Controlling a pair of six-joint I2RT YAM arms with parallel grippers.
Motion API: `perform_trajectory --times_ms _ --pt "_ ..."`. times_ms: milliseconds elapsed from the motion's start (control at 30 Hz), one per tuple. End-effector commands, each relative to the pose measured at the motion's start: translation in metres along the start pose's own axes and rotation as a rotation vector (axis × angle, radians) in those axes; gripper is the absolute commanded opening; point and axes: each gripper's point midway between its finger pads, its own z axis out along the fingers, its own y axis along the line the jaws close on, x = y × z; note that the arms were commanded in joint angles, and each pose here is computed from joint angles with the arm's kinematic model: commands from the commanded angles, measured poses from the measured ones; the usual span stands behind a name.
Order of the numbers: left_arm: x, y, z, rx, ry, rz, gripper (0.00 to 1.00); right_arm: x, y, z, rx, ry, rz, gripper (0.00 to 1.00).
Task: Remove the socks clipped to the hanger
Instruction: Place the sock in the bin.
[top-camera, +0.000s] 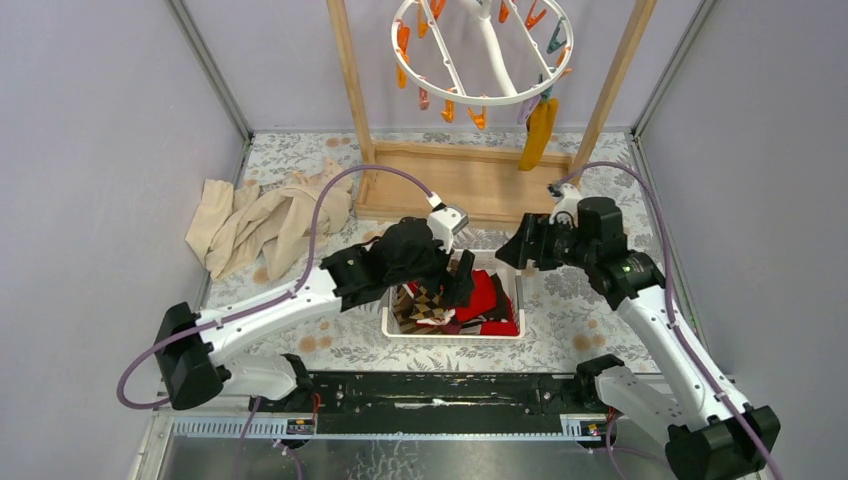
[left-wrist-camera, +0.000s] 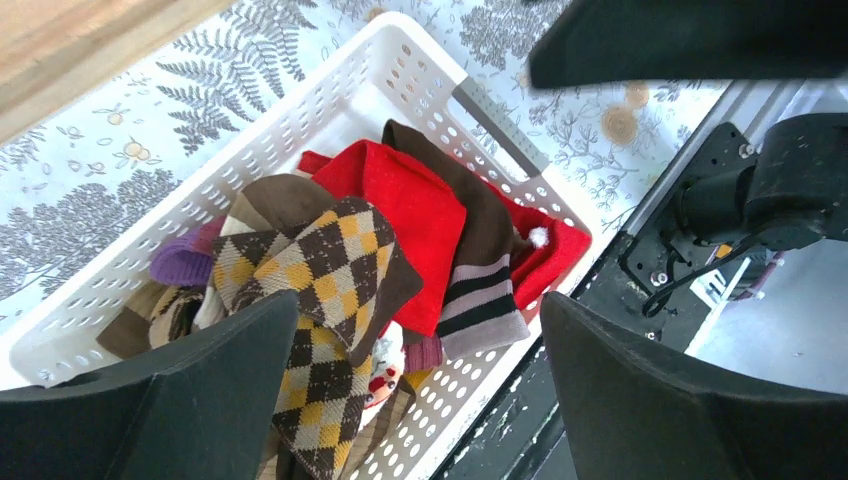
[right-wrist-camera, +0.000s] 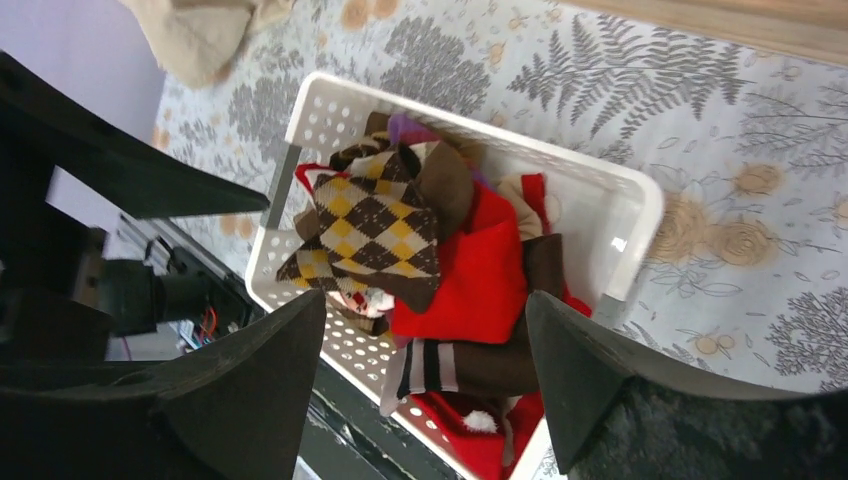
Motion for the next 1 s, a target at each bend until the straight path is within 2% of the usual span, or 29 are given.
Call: perform_trajectory --times_ms 0,133,633,767,967 --pt "-0.014 0.007 -0.025 -0.062 -0.042 0.019 0.99 0.004 0.019 0.007 0.030 0.028 -0.108 0.80" --pt "-0.019 0.023 -0.048 -0.147 -0.109 -0.020 0.99 0.016 0.025 0.021 0.059 0.061 -0.142 0.79" --pt "0.009 0.040 -0.065 -0.219 -0.114 -0.119 0.99 0.054 0.039 0.097 0.295 0.032 -0.272 0.75" --pt "0.016 0.043 -0.066 -0.226 -0.109 -0.129 0.98 0.081 0.013 0.117 0.428 0.084 -0.277 0.75" --pt "0.023 0.045 -0.065 -0.227 -0.098 -0.135 0.98 0.124 -0.037 0.119 0.556 0.165 -0.282 0.75"
